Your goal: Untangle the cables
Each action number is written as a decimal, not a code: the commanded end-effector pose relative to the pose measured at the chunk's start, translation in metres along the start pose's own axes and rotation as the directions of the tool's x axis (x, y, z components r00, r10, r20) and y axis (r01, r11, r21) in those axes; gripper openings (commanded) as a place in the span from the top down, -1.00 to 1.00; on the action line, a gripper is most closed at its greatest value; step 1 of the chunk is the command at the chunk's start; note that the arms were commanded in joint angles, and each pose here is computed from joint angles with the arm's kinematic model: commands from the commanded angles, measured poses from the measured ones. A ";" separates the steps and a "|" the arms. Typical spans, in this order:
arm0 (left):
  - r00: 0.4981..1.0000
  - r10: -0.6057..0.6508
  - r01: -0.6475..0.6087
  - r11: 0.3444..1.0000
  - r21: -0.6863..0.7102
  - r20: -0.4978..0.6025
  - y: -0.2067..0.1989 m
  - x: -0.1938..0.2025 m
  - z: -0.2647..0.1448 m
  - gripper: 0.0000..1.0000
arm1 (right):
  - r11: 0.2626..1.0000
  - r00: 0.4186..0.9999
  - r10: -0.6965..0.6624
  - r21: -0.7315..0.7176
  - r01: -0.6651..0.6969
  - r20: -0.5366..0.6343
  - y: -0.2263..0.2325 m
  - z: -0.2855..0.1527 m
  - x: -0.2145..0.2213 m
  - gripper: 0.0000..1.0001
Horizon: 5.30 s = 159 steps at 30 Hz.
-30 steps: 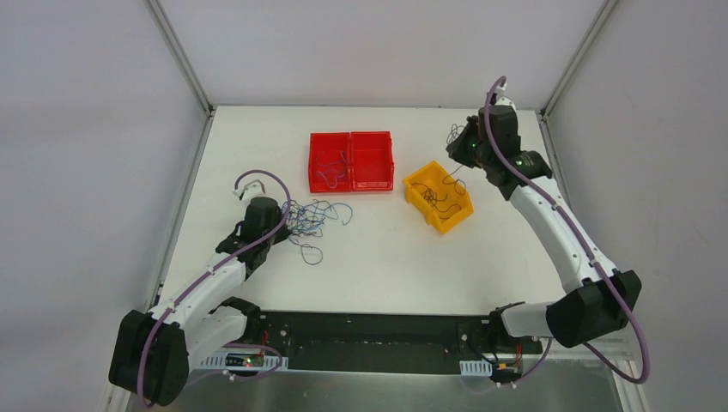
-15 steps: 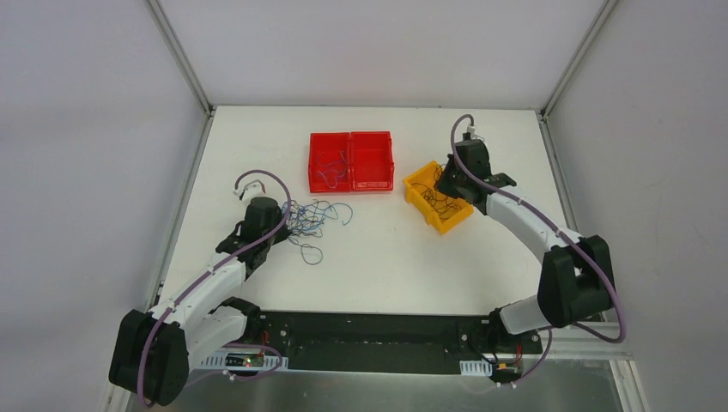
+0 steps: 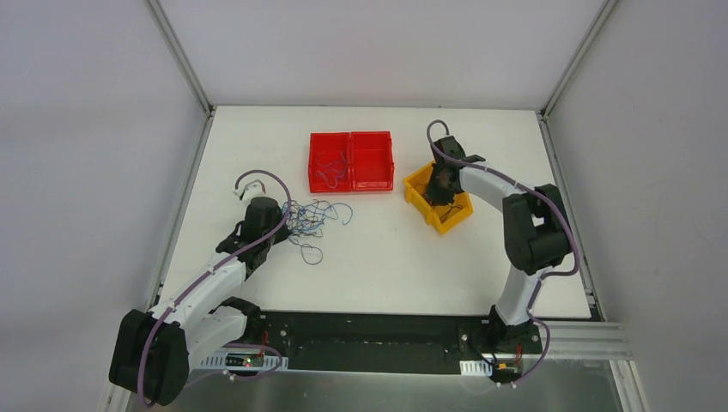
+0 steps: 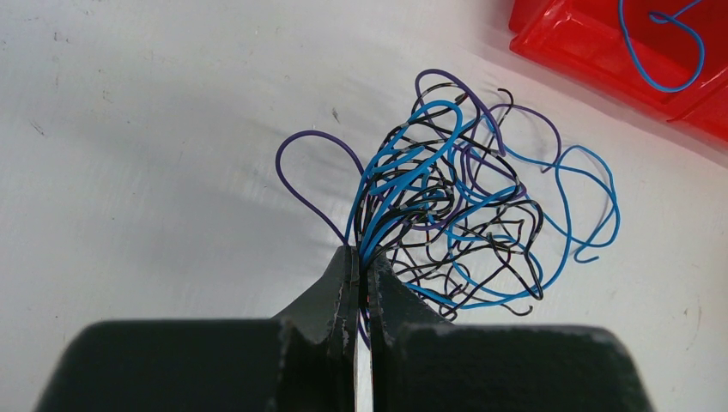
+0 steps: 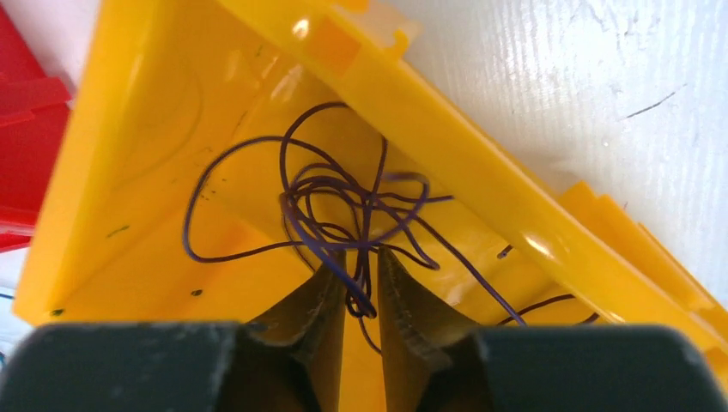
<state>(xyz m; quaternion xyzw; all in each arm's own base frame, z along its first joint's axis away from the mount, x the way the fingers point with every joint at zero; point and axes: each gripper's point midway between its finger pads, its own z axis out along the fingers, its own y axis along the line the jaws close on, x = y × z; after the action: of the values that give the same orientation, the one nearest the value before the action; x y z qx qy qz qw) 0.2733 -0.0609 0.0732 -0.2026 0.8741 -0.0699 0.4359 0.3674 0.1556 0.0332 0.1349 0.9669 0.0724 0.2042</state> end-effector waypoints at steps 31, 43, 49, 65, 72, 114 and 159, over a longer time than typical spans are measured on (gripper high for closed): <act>0.992 0.125 -0.099 0.568 0.817 0.033 -0.141 0.017 -0.069 1.00 | 0.692 0.883 -0.417 -0.555 0.462 0.214 0.104 -0.148 0.120 -0.72; 0.991 0.119 -0.115 0.568 0.815 0.057 -0.141 0.013 -0.072 1.00 | 0.642 0.834 -0.480 -0.539 0.546 0.272 0.104 -0.102 0.156 -0.93; 0.991 0.114 -0.124 0.555 0.823 0.072 -0.142 0.011 -0.077 1.00 | 0.676 0.842 -0.440 -0.502 0.539 0.311 0.098 -0.083 0.152 -0.86; 0.992 0.104 -0.121 0.648 0.752 0.071 -0.129 0.007 -0.063 1.00 | 0.740 0.857 -0.393 -0.438 0.510 0.334 0.095 -0.064 0.144 0.85; 0.994 0.043 -0.086 0.856 0.509 0.096 -0.083 -0.004 -0.034 1.00 | 0.909 0.877 -0.195 -0.256 0.330 0.439 0.046 -0.083 0.096 1.00; 0.992 -0.002 -0.019 0.985 0.170 0.124 -0.024 -0.015 -0.011 1.00 | 0.634 0.808 -0.511 -0.505 0.585 0.295 0.095 -0.177 0.142 -0.65; 0.941 -0.141 0.017 0.929 0.370 0.309 -0.037 -0.038 -0.046 1.00 | 0.785 0.784 -0.619 -0.027 0.618 -0.047 0.103 -0.034 0.145 0.36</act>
<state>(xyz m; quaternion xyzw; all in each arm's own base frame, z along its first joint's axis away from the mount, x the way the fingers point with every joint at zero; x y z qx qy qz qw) 0.2618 -0.0864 0.1259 -0.1454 0.7718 -0.2132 0.5811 0.2583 0.3078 0.0225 -0.2066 0.9588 0.0305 0.1926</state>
